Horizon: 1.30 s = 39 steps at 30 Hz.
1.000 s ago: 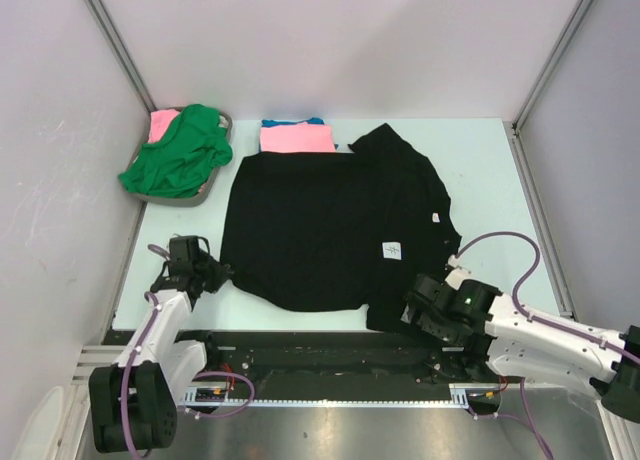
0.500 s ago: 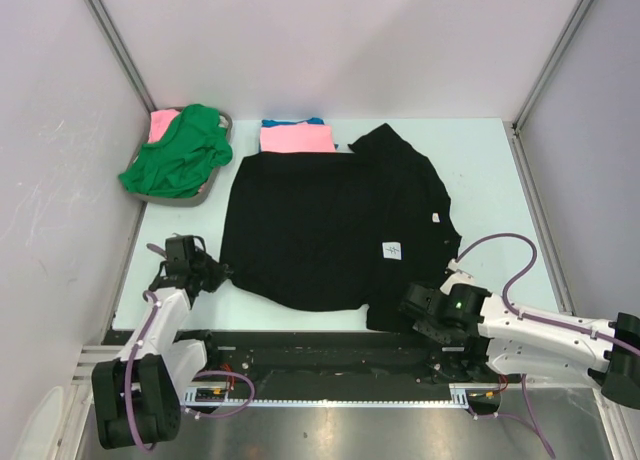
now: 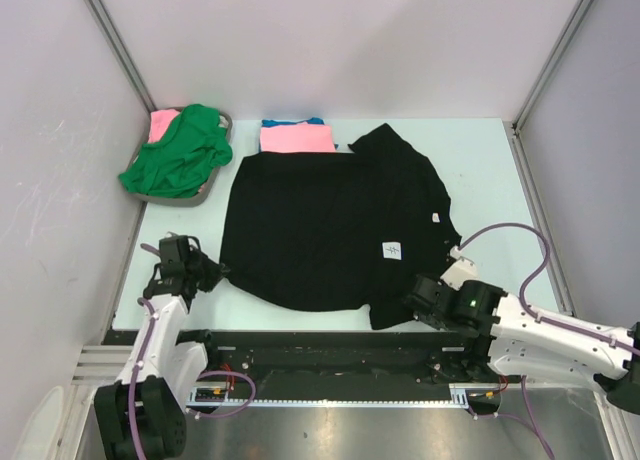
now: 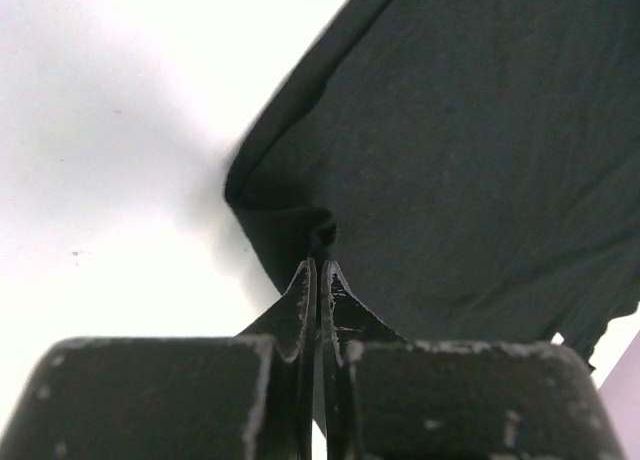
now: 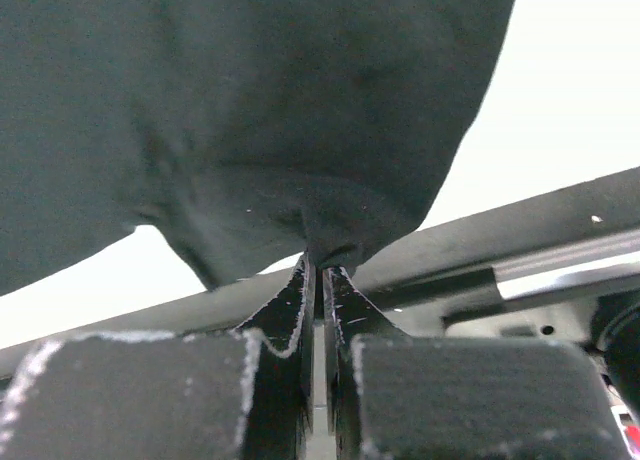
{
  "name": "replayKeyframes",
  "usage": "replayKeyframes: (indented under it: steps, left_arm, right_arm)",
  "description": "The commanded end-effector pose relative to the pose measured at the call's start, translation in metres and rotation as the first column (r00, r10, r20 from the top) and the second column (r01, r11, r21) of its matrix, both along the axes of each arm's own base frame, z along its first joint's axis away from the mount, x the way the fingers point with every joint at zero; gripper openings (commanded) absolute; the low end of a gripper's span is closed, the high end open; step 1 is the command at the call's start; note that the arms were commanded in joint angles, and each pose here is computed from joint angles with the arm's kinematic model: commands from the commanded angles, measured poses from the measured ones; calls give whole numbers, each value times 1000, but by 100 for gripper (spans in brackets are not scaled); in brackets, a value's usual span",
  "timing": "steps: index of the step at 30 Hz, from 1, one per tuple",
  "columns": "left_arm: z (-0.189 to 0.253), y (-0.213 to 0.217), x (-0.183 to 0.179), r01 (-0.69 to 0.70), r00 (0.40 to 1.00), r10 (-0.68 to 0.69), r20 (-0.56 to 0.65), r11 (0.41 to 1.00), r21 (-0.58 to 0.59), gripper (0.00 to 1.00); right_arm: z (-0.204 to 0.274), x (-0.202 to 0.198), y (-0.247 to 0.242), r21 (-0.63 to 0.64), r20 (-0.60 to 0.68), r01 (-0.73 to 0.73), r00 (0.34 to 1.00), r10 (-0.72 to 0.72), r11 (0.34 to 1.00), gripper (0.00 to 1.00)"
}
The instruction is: Fold and stack the t-shirts
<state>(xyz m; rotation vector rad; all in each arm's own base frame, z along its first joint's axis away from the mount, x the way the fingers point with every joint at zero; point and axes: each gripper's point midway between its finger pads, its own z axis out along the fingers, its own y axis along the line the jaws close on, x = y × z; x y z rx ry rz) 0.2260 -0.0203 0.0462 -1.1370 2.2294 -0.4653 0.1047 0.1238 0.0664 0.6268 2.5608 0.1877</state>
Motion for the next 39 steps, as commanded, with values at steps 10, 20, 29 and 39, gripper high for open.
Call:
replayKeyframes:
  steps: [10, 20, 29, 39]
  left_arm:
    - [69, 5, 29, 16, 987, -19, 160, 1000, 21, 0]
    - [67, 12, 52, -18, 988, 17, 155, 1000, 4, 0]
    - [86, 22, 92, -44, 984, 43, 175, 999, -1, 0]
    - [64, 26, 127, -34, 994, 36, 102, 999, -21, 0]
  right_arm:
    - [119, 98, -1, 14, 398, -63, 916, 53, 998, 0]
    - [147, 166, -11, 97, 450, -126, 891, 69, 987, 0]
    - [145, 207, 10, 142, 451, -208, 884, 124, 968, 0]
    - [131, 244, 11, 149, 431, -201, 895, 120, 968, 0]
